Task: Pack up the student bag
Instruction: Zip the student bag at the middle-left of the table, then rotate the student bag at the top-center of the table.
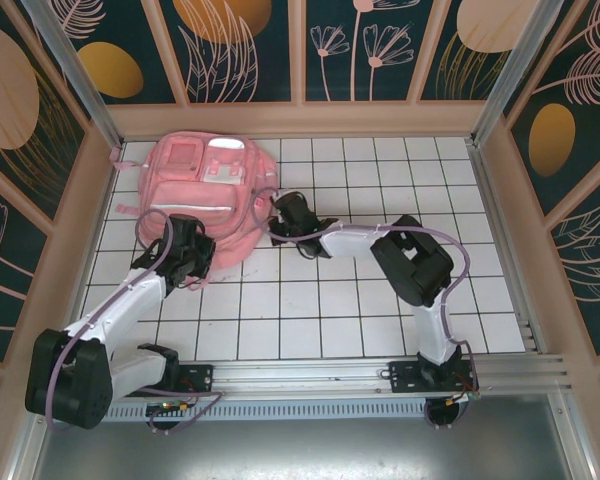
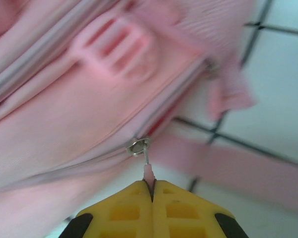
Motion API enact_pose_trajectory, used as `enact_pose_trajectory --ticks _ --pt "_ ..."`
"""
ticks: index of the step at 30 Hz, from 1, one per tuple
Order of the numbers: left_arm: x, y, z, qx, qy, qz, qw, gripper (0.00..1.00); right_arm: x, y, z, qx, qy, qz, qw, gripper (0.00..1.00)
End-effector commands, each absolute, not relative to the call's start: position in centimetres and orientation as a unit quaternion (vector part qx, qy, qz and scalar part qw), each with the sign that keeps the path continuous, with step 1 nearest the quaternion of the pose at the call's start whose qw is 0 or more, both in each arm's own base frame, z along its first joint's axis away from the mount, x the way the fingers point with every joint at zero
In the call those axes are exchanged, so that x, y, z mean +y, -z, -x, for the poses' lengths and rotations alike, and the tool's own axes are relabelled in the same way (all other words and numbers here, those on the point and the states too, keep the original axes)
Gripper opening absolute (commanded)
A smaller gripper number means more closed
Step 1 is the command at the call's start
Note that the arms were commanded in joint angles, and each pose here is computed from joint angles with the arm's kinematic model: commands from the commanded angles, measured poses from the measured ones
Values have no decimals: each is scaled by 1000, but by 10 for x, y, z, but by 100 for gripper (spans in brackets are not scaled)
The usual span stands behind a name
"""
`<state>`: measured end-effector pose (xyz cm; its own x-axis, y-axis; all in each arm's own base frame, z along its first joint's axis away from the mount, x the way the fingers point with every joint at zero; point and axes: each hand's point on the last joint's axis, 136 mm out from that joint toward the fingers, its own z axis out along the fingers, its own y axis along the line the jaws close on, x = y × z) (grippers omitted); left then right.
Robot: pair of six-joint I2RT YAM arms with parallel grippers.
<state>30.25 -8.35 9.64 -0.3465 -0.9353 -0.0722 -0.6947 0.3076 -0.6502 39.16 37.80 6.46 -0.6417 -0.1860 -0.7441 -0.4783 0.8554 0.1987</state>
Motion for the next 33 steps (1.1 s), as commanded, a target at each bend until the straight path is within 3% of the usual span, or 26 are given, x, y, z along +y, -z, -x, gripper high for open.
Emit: enact_pose_trajectory --ticks 1,13,26,33 --pt "-63 -109 -297 787 220 515 258 0 321 -63 -431 898 -88 139 409 0" --pt "-83 -135 -300 805 274 457 259 0 277 -41 -511 913 -33 80 399 0" --pt "-213 -167 -331 832 417 307 198 0 185 -61 -509 913 9 0 408 0" --pt "-266 -169 -346 843 439 259 173 0 159 -77 -503 909 15 -23 416 0"
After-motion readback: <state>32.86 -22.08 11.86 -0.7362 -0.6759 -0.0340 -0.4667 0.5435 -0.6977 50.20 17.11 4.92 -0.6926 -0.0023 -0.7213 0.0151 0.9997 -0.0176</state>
